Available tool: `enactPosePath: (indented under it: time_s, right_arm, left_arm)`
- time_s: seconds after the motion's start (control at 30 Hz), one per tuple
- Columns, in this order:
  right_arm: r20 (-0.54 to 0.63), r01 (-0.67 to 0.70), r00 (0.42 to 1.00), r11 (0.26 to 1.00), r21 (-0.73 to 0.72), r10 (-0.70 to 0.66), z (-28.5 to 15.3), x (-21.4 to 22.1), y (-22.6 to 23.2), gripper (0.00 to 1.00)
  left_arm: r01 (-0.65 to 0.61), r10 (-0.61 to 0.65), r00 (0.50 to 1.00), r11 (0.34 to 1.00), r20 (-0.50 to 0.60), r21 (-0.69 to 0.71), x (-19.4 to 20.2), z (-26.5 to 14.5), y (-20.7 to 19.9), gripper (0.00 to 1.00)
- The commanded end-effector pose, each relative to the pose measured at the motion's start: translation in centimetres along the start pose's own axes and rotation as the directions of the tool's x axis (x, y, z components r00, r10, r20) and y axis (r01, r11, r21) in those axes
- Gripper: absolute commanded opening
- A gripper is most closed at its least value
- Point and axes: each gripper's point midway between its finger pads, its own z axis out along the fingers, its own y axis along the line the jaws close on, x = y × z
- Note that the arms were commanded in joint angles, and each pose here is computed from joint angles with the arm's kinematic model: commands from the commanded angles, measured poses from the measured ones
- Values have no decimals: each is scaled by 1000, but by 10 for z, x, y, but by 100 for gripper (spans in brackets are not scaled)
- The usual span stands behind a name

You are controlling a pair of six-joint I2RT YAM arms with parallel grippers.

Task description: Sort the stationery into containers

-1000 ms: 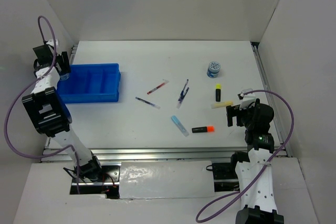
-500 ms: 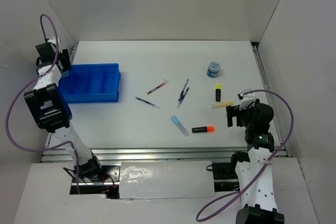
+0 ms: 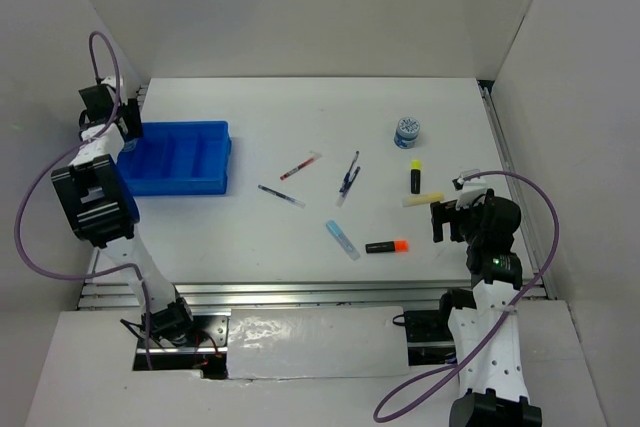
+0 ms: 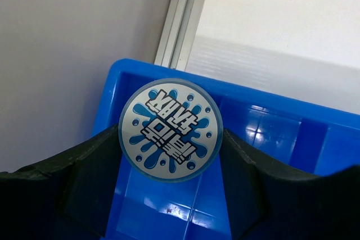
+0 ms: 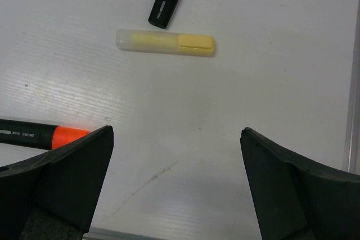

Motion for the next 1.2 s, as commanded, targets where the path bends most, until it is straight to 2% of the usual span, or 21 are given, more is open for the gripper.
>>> enactPosePath:
  time_s: [0.0,0.27,0.67,0.73,0.97,1.0,1.07,1.1,1.13,1.17]
  right_arm:
    - [36,6,999,1000,23,-6,-6,-19,-7,100]
    - [38,5,999,1000,24,-6,-7,-20,-7,100]
    - [39,4,999,1000,23,-5,-7,-20,-7,100]
    - [37,3,999,1000,20,-4,-7,-20,-6,100]
    - [41,5,999,1000,21,-6,-8,-21,-6,100]
    - [41,5,999,1000,21,-6,-8,-21,-6,100]
    - [42,6,999,1000,18,-6,-8,-21,-6,100]
    - [40,3,999,1000,19,-4,-8,-20,-6,100]
    - [43,4,999,1000,20,-5,-8,-21,-6,100]
    - [40,3,999,1000,19,-4,-8,-20,-6,100]
  left_arm:
    - [-8,11,996,999,94,-32,-30,2,5,27]
    - [7,-6,997,1000,75,-2,-18,2,-3,42]
    - [122,-122,989,992,81,1,-5,9,3,49]
    - [137,-138,987,990,78,14,-2,9,2,53]
    - [180,-181,981,984,70,14,4,11,2,59]
    - [181,-181,981,983,70,11,5,11,3,61]
    - [180,-180,981,984,71,12,5,10,3,72]
    - [177,-178,981,984,75,27,3,9,0,73]
    - [173,-175,981,984,78,41,1,8,-2,81]
    - [169,-172,982,985,76,42,2,7,-1,83]
